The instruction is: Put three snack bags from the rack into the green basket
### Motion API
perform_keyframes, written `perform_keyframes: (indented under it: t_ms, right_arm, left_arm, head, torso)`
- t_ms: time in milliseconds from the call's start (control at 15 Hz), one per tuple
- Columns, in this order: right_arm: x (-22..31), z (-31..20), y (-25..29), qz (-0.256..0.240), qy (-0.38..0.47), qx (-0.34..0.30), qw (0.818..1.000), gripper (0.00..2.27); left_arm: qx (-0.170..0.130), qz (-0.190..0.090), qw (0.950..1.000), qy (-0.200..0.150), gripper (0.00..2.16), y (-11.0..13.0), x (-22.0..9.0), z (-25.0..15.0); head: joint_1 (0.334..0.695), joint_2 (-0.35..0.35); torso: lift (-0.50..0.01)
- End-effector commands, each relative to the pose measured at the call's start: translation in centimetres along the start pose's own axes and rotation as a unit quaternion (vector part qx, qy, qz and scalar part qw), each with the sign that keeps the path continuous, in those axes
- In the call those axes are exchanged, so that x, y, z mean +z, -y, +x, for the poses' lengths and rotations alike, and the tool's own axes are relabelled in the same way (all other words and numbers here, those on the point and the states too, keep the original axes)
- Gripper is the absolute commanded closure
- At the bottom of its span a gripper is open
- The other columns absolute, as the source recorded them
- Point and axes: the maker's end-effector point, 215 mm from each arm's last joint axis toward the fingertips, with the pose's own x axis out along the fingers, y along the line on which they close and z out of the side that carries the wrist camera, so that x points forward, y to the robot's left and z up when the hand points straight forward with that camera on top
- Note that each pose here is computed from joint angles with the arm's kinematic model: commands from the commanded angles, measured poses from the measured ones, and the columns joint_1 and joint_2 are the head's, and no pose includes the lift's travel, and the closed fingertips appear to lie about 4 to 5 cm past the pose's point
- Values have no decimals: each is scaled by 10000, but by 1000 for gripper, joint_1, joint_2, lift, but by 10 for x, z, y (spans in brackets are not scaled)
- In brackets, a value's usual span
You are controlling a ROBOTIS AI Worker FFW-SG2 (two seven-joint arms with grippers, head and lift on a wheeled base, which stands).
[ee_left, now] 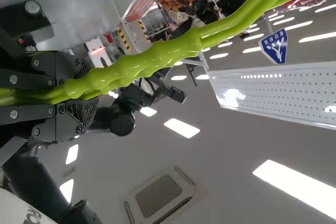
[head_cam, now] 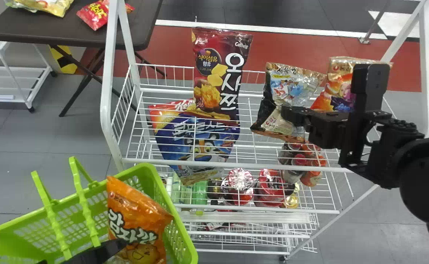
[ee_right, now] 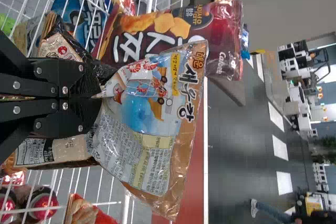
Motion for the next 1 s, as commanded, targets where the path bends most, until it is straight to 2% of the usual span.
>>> perform_keyframes:
  t_ms: [0,333,533,600,933]
  right_arm:
    - [-7,4,-14,145,-62,264,9995,2246]
    - [-29,-33,-86,671,-623,1399,9859,2246]
    - [-43,-60,-137,965,-1003,2264,9641,2246]
    - [-46,-64,-152,1025,-1065,2475,9575,2246]
    - [-61,-62,-220,1210,-1271,3222,9303,2246]
  left_arm:
    - [29,3,10000,17,2148,0,0,-3]
    - [20,-10,10000,27,2148,0,-1,-3]
    - [3,-12,10000,23,2148,1,-1,-1]
    - [-4,-21,10000,22,2145,0,-2,0]
    - [-123,-27,9999,-71,2148,5,-6,11]
  head:
    - [695,-54]
    - [695,12]
    - [695,59]
    - [695,102]
    - [695,199]
  torso:
    - [0]
    - [0]
    - [0]
    - [0]
    - [0]
